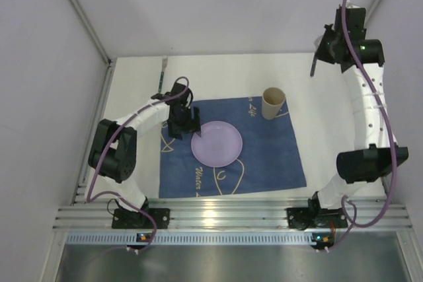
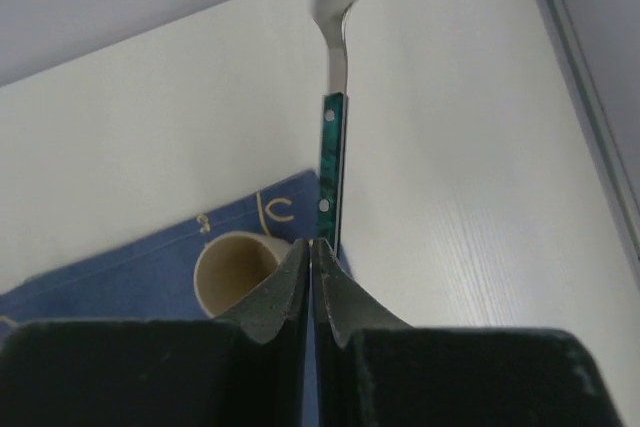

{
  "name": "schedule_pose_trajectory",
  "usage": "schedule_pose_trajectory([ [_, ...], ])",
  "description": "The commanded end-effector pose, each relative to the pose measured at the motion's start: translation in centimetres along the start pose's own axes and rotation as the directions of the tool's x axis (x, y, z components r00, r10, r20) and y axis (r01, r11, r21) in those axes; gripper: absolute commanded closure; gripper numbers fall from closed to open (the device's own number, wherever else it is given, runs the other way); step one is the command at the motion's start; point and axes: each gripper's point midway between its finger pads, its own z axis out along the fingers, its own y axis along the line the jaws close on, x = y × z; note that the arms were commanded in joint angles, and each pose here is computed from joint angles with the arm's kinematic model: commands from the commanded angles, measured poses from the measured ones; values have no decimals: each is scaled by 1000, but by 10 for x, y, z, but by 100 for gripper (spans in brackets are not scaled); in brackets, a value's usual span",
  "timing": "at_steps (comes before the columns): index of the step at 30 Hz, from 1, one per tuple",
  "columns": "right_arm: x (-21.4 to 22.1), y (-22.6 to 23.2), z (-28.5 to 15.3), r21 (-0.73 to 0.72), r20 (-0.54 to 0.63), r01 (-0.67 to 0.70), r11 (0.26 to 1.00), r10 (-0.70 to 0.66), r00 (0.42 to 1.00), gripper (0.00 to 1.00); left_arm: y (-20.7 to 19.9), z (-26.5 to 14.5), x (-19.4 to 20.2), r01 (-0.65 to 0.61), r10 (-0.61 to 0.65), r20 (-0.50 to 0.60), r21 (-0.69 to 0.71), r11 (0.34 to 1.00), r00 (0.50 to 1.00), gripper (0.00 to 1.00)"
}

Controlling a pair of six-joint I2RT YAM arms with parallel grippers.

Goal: Set the dinner table for one person

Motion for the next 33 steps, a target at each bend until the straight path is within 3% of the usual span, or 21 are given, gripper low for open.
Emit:
schedule_pose_trajectory([
  [1,34,17,-37,-93,-67,30,995,-37,997,100,-9,-40,-60,25,-25,196,3,1000,980,17],
  [7,107,53,-111,-370,-96,48,928,-89,991,100,18,-69,-150,153,-138,375,-10,988,917,12],
  [11,141,35,-123,-334,-147,3,943,-55,988,100,27,-75,-188,168,-158,410,11,986,899,12],
  [14,143,9,-119,-194,-147,8,981,-37,988,100,21,-76,-200,153,-156,409,41,987,899,12],
  [15,143,-7,-109,-95,-143,18,995,-32,989,72,19,-74,-200,149,-157,405,51,988,901,13],
  [16,152,-16,-102,-38,-172,26,999,-32,985,50,16,-73,-198,144,-158,398,65,987,904,13],
  [18,176,-36,-74,70,-267,48,996,-28,963,29,12,-68,-192,141,-165,371,90,986,914,14],
  [20,202,-49,-48,116,-339,52,992,-9,941,20,13,-64,-182,142,-165,348,91,986,923,14],
  [22,210,-58,-15,135,-352,-17,991,64,934,20,12,-67,-175,133,-159,346,98,986,925,14],
  [25,227,-83,28,194,-396,-92,977,164,904,31,18,-63,-158,130,-152,321,87,988,935,15],
  [27,233,-95,53,231,-425,-68,971,164,890,37,21,-65,-145,130,-150,310,83,988,939,16],
  [33,244,-124,109,322,-462,-28,946,183,868,41,30,-71,-113,133,-148,293,72,989,945,16],
])
